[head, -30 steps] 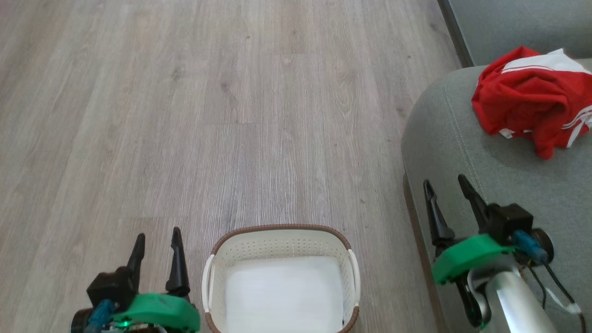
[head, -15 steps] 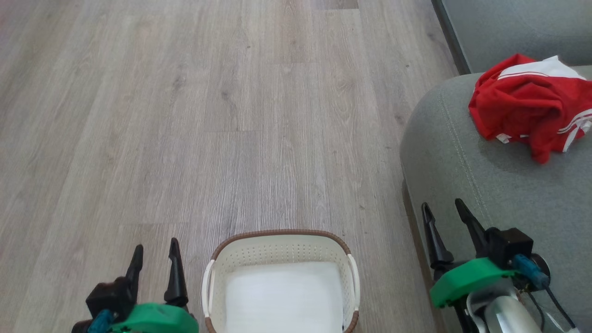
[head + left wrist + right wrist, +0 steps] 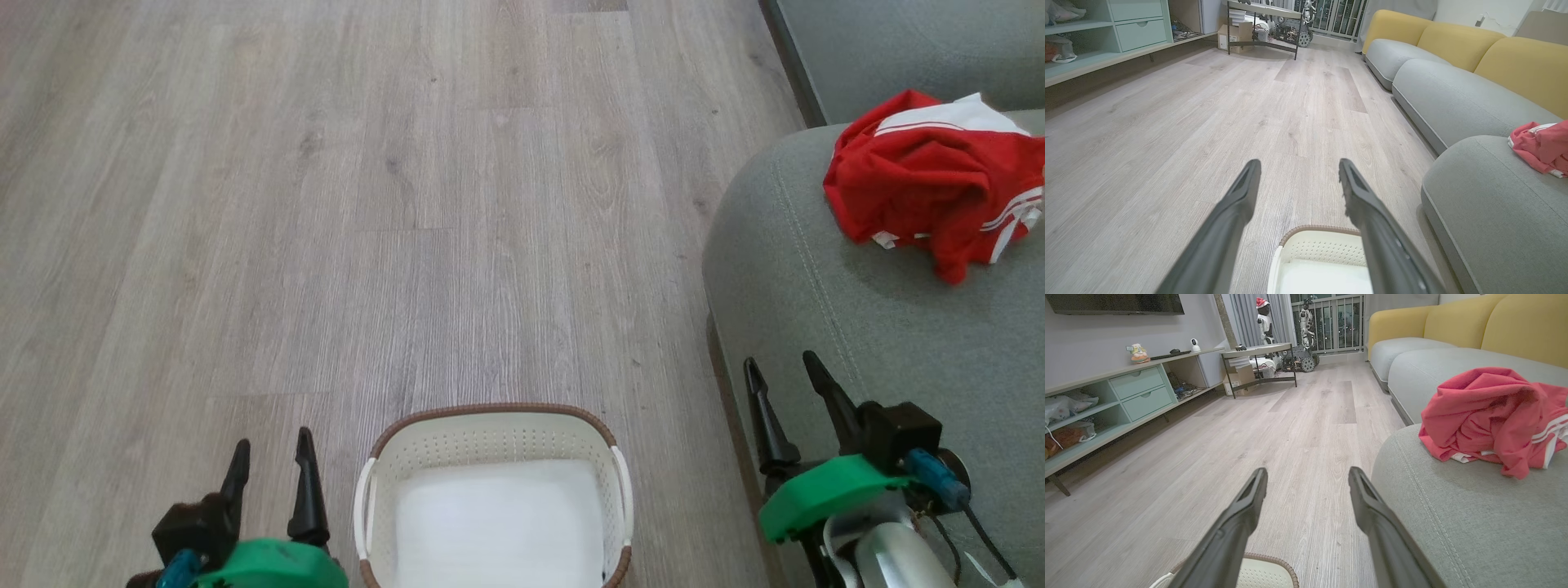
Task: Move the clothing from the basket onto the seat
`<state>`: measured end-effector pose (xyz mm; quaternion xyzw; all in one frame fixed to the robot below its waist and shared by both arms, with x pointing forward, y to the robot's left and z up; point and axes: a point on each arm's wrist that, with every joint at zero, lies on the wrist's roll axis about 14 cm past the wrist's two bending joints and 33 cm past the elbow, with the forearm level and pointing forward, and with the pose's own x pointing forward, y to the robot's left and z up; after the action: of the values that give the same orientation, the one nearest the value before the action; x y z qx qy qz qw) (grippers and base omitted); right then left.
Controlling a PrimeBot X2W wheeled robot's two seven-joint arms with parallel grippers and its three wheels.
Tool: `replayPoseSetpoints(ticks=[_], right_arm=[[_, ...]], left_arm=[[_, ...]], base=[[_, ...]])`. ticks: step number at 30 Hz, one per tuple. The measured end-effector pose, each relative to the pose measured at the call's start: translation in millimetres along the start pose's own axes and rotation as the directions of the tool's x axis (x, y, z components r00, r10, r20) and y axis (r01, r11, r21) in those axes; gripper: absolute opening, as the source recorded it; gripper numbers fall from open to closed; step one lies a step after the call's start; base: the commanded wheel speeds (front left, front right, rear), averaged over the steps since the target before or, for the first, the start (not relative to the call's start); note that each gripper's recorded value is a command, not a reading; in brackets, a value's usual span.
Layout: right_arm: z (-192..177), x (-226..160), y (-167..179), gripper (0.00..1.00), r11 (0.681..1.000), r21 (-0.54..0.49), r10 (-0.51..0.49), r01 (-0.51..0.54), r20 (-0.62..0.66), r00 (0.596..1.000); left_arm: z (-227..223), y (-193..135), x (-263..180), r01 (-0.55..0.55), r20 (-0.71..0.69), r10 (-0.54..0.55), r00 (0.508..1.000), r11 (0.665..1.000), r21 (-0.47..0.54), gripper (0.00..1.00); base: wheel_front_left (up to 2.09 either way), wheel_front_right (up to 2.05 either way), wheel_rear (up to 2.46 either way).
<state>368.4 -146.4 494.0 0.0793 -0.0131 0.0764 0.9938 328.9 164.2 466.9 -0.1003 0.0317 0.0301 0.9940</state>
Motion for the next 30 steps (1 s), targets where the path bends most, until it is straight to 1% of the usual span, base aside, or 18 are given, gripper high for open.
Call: replayPoseSetpoints(ticks=[7, 8, 11, 12, 14, 16, 23, 30], right_arm=[[-1, 0, -1, 1.00, 1.000, 0.001, -0.004, 0.004, -0.003, 1.000], [-4, -1, -2, 0.00, 1.000, 0.001, -0.005, 0.005, -0.013, 1.000], [-27, -11, -5, 0.00, 1.000, 0.007, -0.018, 0.018, -0.085, 0.996], [-27, -11, -5, 0.00, 1.000, 0.007, -0.018, 0.018, -0.085, 0.996], [-45, -22, -7, 0.00, 0.999, 0.014, -0.030, 0.033, -0.144, 0.989], [-53, -29, -9, 0.00, 0.998, 0.035, -0.041, 0.048, -0.167, 0.985], [-52, -28, -14, 0.00, 0.991, 0.106, -0.065, 0.084, -0.169, 0.983], [-51, -27, -20, 0.00, 0.976, 0.179, -0.091, 0.122, -0.174, 0.981]], left_arm=[[1, -1, 1, 0.002, 0.004, -0.002, 1.000, 1.000, 0.011, 1.00], [0, -1, 1, 0.002, 0.000, -0.002, 1.000, 1.000, 0.014, 0.00], [-21, 3, -6, -0.011, -0.068, 0.013, 0.998, 1.000, 0.021, 0.00], [-21, 3, -6, -0.011, -0.068, 0.013, 0.998, 1.000, 0.021, 0.00], [-35, 8, -14, -0.024, -0.114, 0.026, 0.993, 0.999, 0.023, 0.00], [-42, 10, -18, -0.035, -0.141, 0.035, 0.989, 0.999, 0.005, 0.00], [-45, 11, -17, -0.051, -0.164, 0.039, 0.986, 0.996, -0.069, 0.00], [-45, 15, -14, -0.079, -0.184, 0.052, 0.982, 0.987, -0.141, 0.00]], base=[[0.00, 0.00, 0.00], [0.00, 0.00, 0.00], [0.00, 0.00, 0.00], [0.00, 0.00, 0.00], [0.00, 0.00, 0.00], [0.00, 0.00, 0.00], [0.00, 0.00, 0.00], [0.00, 0.00, 0.00]])
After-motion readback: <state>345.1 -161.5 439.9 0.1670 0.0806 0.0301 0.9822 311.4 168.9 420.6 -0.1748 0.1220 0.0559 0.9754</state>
